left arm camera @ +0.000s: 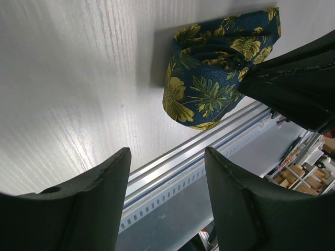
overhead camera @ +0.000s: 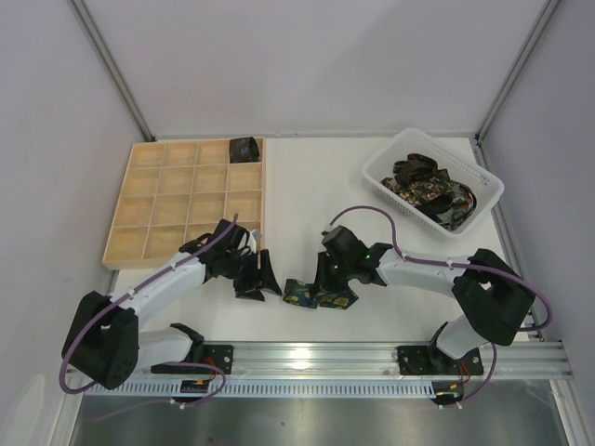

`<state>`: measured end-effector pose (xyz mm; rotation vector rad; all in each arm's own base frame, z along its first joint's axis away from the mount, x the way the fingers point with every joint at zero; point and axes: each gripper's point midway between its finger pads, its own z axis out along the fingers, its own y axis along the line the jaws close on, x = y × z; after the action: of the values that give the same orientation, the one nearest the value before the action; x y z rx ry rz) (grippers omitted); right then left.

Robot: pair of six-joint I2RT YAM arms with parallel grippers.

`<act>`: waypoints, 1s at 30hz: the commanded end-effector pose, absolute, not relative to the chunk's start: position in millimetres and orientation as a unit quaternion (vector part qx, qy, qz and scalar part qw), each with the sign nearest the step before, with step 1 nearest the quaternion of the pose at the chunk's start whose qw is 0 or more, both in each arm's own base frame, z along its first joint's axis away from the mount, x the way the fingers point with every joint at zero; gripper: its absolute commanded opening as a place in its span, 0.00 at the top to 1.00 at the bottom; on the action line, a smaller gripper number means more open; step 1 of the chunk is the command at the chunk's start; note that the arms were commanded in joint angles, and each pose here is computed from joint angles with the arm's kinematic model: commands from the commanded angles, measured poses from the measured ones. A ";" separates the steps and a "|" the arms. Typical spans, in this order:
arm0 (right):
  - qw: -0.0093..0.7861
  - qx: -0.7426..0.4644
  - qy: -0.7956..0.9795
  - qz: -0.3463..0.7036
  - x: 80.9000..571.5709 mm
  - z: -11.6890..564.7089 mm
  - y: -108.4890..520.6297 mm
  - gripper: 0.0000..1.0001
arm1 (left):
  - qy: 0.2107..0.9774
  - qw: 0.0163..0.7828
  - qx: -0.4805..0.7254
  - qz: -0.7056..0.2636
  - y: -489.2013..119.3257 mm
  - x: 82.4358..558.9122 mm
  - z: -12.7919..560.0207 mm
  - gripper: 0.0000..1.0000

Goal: Roll the ties
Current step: Roll the tie

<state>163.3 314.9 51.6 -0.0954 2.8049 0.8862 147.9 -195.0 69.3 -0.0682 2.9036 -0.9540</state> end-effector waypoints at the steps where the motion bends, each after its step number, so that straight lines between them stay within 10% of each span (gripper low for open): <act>1: 0.108 -0.036 0.950 0.290 166.3 48.1 302.2 0.92 | 0.937 0.057 -0.008 -0.346 -207.0 160.1 81.4 0.34; 10: 0.109 -0.078 0.942 0.308 169.6 36.7 278.2 0.99 | 0.921 0.054 0.030 -0.386 -228.6 178.5 91.6 0.18; 30: 0.099 -0.060 0.931 0.346 189.7 19.2 236.8 1.00 | 0.918 0.044 0.044 -0.391 -294.1 202.6 83.2 0.12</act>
<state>194.2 251.9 39.9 -0.1638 2.7077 1.1061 183.3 -277.5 68.0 0.1813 2.8785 -1.1520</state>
